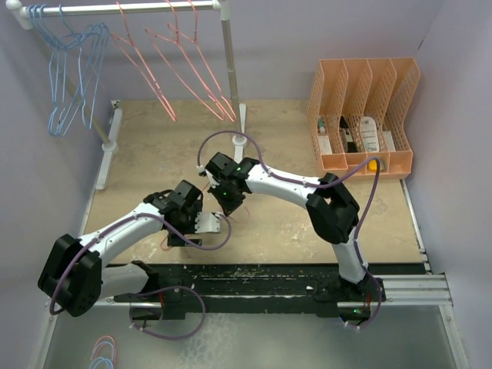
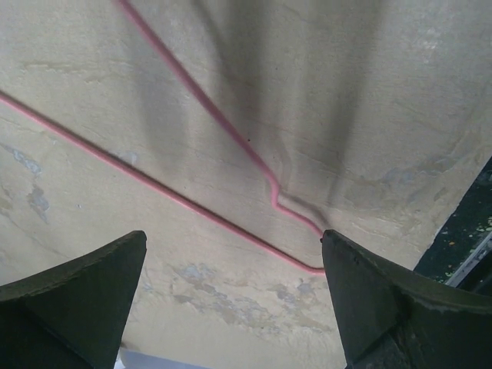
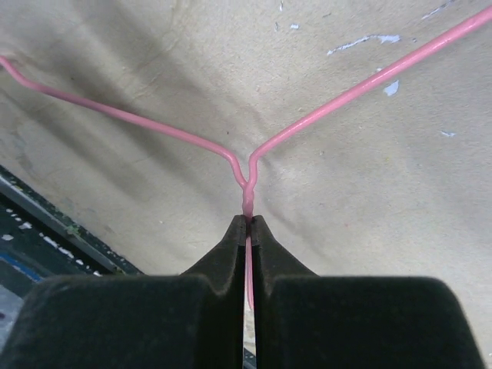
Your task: Organize the hangers
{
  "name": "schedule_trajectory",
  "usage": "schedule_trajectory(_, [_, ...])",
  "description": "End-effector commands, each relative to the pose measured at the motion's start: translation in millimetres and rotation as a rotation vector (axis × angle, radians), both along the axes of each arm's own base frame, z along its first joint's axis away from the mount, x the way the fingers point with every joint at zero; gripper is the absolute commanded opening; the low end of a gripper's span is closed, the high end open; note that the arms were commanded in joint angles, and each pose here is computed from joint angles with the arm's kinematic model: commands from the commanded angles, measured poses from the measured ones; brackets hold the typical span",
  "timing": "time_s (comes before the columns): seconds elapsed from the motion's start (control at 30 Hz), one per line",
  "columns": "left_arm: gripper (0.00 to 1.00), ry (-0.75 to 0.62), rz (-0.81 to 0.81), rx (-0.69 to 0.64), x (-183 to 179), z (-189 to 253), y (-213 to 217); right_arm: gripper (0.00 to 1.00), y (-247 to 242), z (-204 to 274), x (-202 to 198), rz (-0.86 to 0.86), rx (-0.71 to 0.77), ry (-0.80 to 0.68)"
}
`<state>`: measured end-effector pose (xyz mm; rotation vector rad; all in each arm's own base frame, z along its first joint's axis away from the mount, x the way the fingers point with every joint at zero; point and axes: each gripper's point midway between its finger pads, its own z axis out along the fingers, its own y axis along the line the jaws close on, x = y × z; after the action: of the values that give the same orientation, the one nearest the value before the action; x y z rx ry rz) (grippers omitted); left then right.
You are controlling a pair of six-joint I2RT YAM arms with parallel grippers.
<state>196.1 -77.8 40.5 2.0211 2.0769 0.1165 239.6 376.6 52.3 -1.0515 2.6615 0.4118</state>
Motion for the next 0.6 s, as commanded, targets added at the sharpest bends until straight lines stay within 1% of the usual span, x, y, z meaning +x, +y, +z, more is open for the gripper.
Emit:
schedule_trajectory(0.0, [0.98,0.023,-0.041,-0.092,-1,3,-18,0.00,14,49,4,0.001,0.123,-0.027])
schedule_trajectory(0.17, [0.97,0.069,-0.039,-0.128,-5,-1,-27,0.00,20,57,6,0.000,0.157,-0.025])
schedule_trajectory(0.23, [0.92,0.094,-0.028,-0.127,-6,-7,-28,0.00,21,60,7,0.000,0.164,-0.030])
schedule_trajectory(0.37, [0.78,0.113,0.009,-0.115,0,-19,-31,0.00,24,67,10,-0.004,0.182,-0.036])
schedule_trajectory(0.4, [0.76,0.119,0.019,-0.110,1,-22,-31,0.00,24,69,11,-0.006,0.187,-0.038])
schedule_trajectory(0.5, [0.76,0.129,0.049,-0.110,1,-30,-32,0.00,24,70,12,-0.010,0.200,-0.028])
schedule_trajectory(0.57, [0.80,0.124,0.061,-0.109,2,-32,-32,0.00,19,65,13,-0.020,0.190,-0.018])
